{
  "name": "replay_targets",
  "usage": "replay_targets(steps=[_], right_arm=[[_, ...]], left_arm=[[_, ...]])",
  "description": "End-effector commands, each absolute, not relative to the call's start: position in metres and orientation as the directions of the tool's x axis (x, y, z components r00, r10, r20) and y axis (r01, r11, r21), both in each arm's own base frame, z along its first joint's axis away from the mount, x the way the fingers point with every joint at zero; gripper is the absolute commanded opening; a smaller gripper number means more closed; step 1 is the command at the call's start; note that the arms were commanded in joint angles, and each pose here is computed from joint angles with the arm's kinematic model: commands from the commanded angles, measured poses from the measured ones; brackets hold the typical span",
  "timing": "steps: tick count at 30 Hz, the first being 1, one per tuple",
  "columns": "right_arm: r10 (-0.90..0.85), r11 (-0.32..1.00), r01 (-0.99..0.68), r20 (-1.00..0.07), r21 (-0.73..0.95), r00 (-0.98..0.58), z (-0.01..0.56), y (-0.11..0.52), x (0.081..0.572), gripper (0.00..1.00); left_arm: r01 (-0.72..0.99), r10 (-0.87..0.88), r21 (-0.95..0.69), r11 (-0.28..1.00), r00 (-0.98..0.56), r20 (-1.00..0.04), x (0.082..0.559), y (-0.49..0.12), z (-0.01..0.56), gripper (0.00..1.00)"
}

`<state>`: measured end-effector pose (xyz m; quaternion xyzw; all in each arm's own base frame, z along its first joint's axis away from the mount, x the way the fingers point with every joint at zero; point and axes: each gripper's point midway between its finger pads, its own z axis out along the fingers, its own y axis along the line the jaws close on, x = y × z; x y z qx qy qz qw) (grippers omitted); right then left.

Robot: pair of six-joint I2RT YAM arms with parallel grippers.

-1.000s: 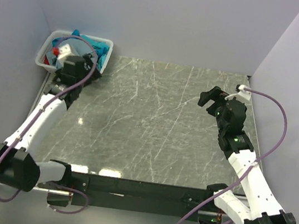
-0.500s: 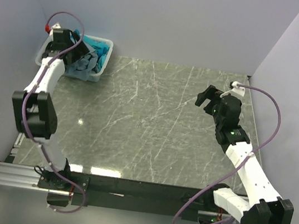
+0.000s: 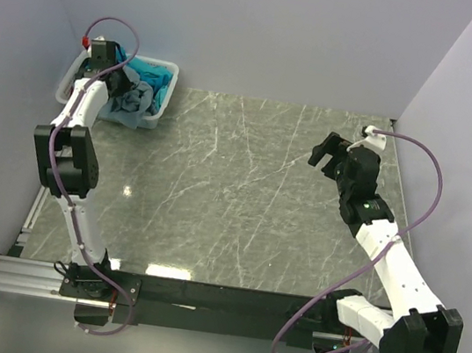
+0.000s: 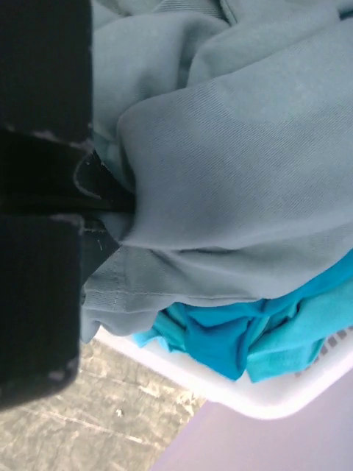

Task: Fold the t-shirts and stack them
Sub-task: Grab the tshirt from the pile, then move the tshirt to the center of the board

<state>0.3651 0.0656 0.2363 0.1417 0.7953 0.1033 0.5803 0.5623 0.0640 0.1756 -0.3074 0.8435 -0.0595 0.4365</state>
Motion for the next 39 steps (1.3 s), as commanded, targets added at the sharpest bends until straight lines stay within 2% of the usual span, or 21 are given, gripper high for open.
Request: replay_targets(steps=[1, 6, 7, 8, 10, 11, 14, 18, 22, 25, 28, 30, 33, 34, 35, 36, 37, 39], right_arm=[[0.345, 0.938, 0.114, -0.912, 0.327, -0.221, 0.263, 0.060, 0.369, 0.98], [0.352, 0.936, 0.090, -0.914, 0.341, -0.202, 0.269, 0.061, 0.365, 0.98], [0.355, 0.935, 0.086, -0.913, 0.345, -0.202, 0.268, 0.062, 0.365, 0.97], [0.359, 0.933, 0.083, -0.912, 0.350, -0.195, 0.270, 0.063, 0.364, 0.97], [0.367, 0.930, 0.070, -0.912, 0.360, -0.182, 0.273, 0.063, 0.362, 0.97], [0.370, 0.929, 0.067, -0.911, 0.364, -0.180, 0.273, 0.064, 0.361, 0.97], [0.383, 0.924, 0.045, -0.909, 0.381, -0.167, 0.278, 0.067, 0.357, 0.97], [0.401, 0.916, 0.032, -0.905, 0.400, -0.143, 0.282, 0.066, 0.351, 0.97], [0.417, 0.909, 0.028, -0.902, 0.417, -0.112, 0.287, 0.063, 0.341, 0.97], [0.428, 0.904, 0.038, -0.901, 0.427, -0.072, 0.294, 0.057, 0.336, 0.97], [0.429, 0.903, 0.065, -0.901, 0.426, -0.060, 0.294, 0.051, 0.333, 0.97], [0.424, 0.904, 0.091, -0.903, 0.417, -0.073, 0.289, 0.047, 0.331, 0.97], [0.419, 0.904, 0.133, -0.905, 0.406, -0.080, 0.286, 0.041, 0.332, 0.97], [0.414, 0.906, 0.144, -0.905, 0.398, -0.097, 0.283, 0.041, 0.333, 0.97], [0.410, 0.908, 0.146, -0.906, 0.394, -0.102, 0.283, 0.041, 0.333, 0.97], [0.408, 0.908, 0.150, -0.906, 0.391, -0.108, 0.281, 0.041, 0.334, 0.97], [0.408, 0.908, 0.156, -0.905, 0.388, -0.121, 0.279, 0.042, 0.337, 0.98], [0.405, 0.910, 0.158, -0.904, 0.383, -0.137, 0.275, 0.043, 0.339, 0.99]], left_arm=[[-0.351, -0.542, -0.434, 0.830, -0.321, -0.777, 0.560, 0.057, 0.249, 0.00], [-0.132, -0.512, -0.497, 0.858, -0.127, -0.850, 0.521, 0.034, 0.371, 0.01], [-0.046, -0.511, -0.509, 0.860, -0.121, -0.851, 0.512, 0.020, 0.390, 0.01], [0.034, -0.502, -0.504, 0.863, -0.051, -0.863, 0.495, 0.012, 0.429, 0.01], [0.160, -0.509, -0.507, 0.847, -0.034, -0.860, 0.474, -0.011, 0.461, 0.01], [0.241, -0.500, -0.482, 0.842, 0.018, -0.866, 0.453, -0.023, 0.491, 0.01], [0.432, -0.481, -0.415, 0.801, 0.052, -0.875, 0.410, -0.067, 0.535, 0.01], [0.591, -0.396, -0.269, 0.761, 0.095, -0.913, 0.363, -0.144, 0.564, 0.05], [0.768, -0.411, -0.227, 0.598, 0.051, -0.910, 0.315, -0.214, 0.577, 0.02], [0.822, -0.423, -0.220, 0.526, 0.028, -0.906, 0.300, -0.240, 0.580, 0.02], [0.812, -0.420, -0.253, 0.526, -0.010, -0.907, 0.311, -0.255, 0.566, 0.04], [0.767, -0.408, -0.310, 0.561, -0.069, -0.910, 0.335, -0.261, 0.536, 0.07], [0.531, -0.406, -0.424, 0.734, -0.158, -0.900, 0.394, -0.245, 0.463, 0.30], [0.402, -0.418, -0.444, 0.801, -0.155, -0.895, 0.413, -0.228, 0.440, 0.54], [0.326, -0.410, -0.452, 0.830, -0.192, -0.892, 0.426, -0.222, 0.413, 0.72], [0.248, -0.389, -0.448, 0.859, -0.252, -0.886, 0.431, -0.215, 0.381, 0.88], [0.185, -0.391, -0.447, 0.875, -0.273, -0.879, 0.435, -0.207, 0.364, 0.99], [0.057, -0.387, -0.422, 0.905, -0.307, -0.870, 0.439, -0.189, 0.326, 1.00]])
